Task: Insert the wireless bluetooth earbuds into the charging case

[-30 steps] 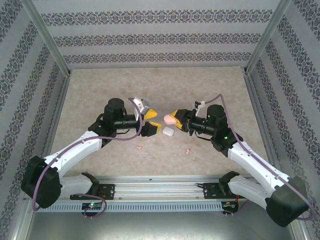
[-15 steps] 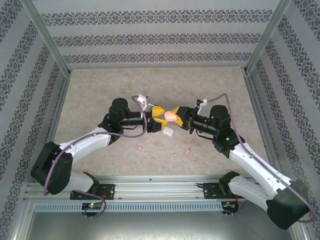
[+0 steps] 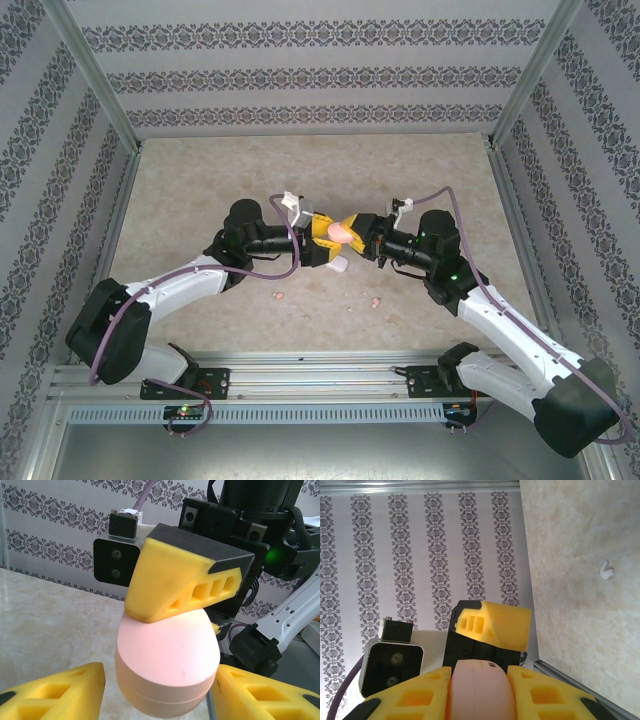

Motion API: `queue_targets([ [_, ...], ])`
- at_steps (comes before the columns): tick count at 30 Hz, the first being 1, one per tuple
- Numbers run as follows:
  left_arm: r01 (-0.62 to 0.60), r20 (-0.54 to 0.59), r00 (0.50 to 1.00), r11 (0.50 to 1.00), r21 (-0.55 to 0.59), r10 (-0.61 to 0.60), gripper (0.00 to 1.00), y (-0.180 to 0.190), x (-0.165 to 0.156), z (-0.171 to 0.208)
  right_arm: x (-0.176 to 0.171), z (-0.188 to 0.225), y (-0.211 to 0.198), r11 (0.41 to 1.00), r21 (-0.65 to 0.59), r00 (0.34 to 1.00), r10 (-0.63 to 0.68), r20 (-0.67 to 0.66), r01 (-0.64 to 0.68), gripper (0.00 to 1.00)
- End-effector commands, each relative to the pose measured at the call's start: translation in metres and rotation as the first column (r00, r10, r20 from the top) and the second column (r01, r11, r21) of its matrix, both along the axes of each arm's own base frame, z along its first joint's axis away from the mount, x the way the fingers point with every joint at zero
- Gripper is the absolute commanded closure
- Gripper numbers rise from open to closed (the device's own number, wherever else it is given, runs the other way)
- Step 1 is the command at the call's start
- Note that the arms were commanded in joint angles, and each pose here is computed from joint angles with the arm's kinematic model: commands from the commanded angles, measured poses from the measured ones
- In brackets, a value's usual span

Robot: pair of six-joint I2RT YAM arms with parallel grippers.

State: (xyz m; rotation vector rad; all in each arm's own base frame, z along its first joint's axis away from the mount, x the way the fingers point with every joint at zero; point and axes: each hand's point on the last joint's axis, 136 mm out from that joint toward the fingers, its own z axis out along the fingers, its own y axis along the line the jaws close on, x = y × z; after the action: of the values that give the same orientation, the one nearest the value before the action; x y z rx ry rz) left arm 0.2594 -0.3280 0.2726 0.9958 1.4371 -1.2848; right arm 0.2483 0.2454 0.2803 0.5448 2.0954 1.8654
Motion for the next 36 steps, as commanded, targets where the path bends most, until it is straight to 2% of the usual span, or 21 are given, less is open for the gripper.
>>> queue_targets([
  [1,0.032,0.061,0.998,0.997,-0.064,-0.028,0.46,-0.007,-0.003,0.025,-0.003,0.018,0.007,0.999,0.034,0.999,0.028,0.045,-0.03,0.76],
  [7,0.037,0.058,0.998,0.997,-0.074,-0.033,0.46,-0.008,-0.003,0.028,-0.002,0.017,0.008,0.999,0.032,0.999,0.028,0.043,-0.029,0.76],
  [16,0.048,0.049,0.998,0.997,-0.053,-0.046,0.67,-0.008,-0.004,0.022,-0.001,0.02,0.01,0.999,0.035,0.998,0.032,0.052,-0.034,0.74],
  [17,0.05,0.051,0.998,0.998,-0.047,-0.048,0.69,-0.008,-0.004,0.021,-0.001,0.02,0.01,0.999,0.032,0.998,0.032,0.057,-0.034,0.71],
  [21,0.056,0.039,0.998,0.998,-0.01,-0.055,0.78,-0.006,-0.008,0.018,-0.004,0.028,0.008,0.999,-0.021,0.986,0.053,0.157,-0.051,0.47],
  [25,0.073,-0.004,0.997,0.997,0.04,-0.072,0.81,0.001,-0.014,0.014,-0.006,0.044,-0.007,0.991,-0.121,0.953,0.09,0.291,-0.056,0.35],
  [29,0.094,-0.035,0.995,0.994,0.054,-0.092,0.83,0.012,-0.022,0.018,-0.013,0.066,-0.028,0.961,-0.276,0.879,0.151,0.452,-0.023,0.3],
  [33,0.123,-0.055,0.991,0.988,0.091,-0.119,0.83,0.023,-0.034,0.022,-0.032,0.082,-0.03,0.886,-0.464,0.717,0.315,0.621,0.013,0.3],
  [36,0.147,-0.064,0.988,0.981,0.127,-0.14,0.83,0.029,-0.042,0.023,-0.04,0.081,-0.025,0.83,-0.555,0.621,0.409,0.668,0.05,0.3],
])
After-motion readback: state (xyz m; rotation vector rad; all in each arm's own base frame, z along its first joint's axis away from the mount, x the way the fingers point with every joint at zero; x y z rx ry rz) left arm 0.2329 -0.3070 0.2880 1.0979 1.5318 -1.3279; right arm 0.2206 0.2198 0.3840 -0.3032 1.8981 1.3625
